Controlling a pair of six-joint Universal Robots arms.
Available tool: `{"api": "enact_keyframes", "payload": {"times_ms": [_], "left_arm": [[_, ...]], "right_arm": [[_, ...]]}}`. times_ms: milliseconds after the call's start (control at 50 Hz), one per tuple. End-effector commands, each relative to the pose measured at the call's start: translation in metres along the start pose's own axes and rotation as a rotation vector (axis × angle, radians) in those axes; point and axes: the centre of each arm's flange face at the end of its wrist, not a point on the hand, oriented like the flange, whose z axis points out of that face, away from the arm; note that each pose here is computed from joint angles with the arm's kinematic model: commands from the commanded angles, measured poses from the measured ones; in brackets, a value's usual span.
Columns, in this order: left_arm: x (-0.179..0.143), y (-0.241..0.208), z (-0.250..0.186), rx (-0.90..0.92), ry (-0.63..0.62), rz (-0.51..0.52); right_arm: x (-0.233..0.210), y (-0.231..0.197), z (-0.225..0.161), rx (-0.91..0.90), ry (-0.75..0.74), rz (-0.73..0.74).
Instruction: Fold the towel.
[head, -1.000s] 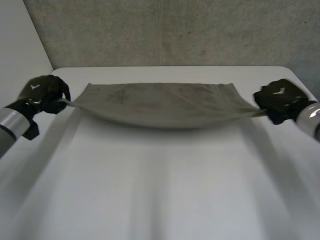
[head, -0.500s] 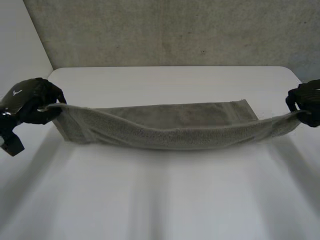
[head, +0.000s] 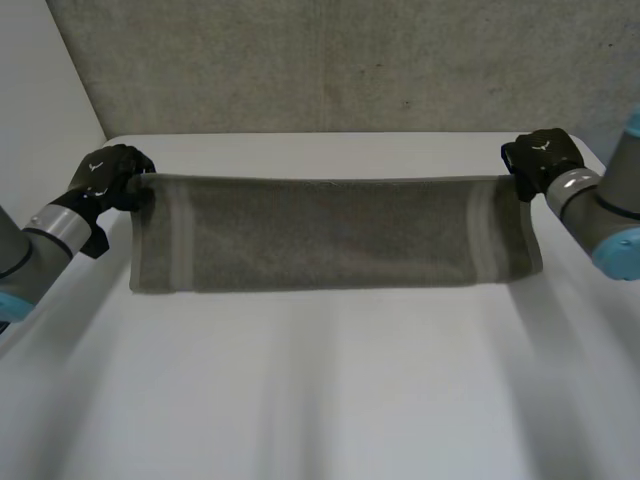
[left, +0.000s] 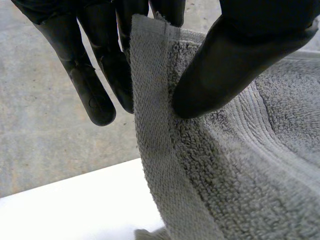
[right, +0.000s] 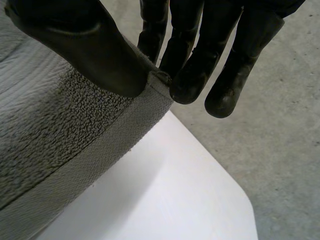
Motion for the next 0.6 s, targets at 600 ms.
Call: {"api": "enact_keyframes", "payload": {"times_ms": [600], "left_arm": [[0.015, -0.020, -0.014, 0.021, -0.098, 0.005]], "right_arm": [[-0.008, -0.035, -0.019, -0.019, 0.049, -0.022]]}}
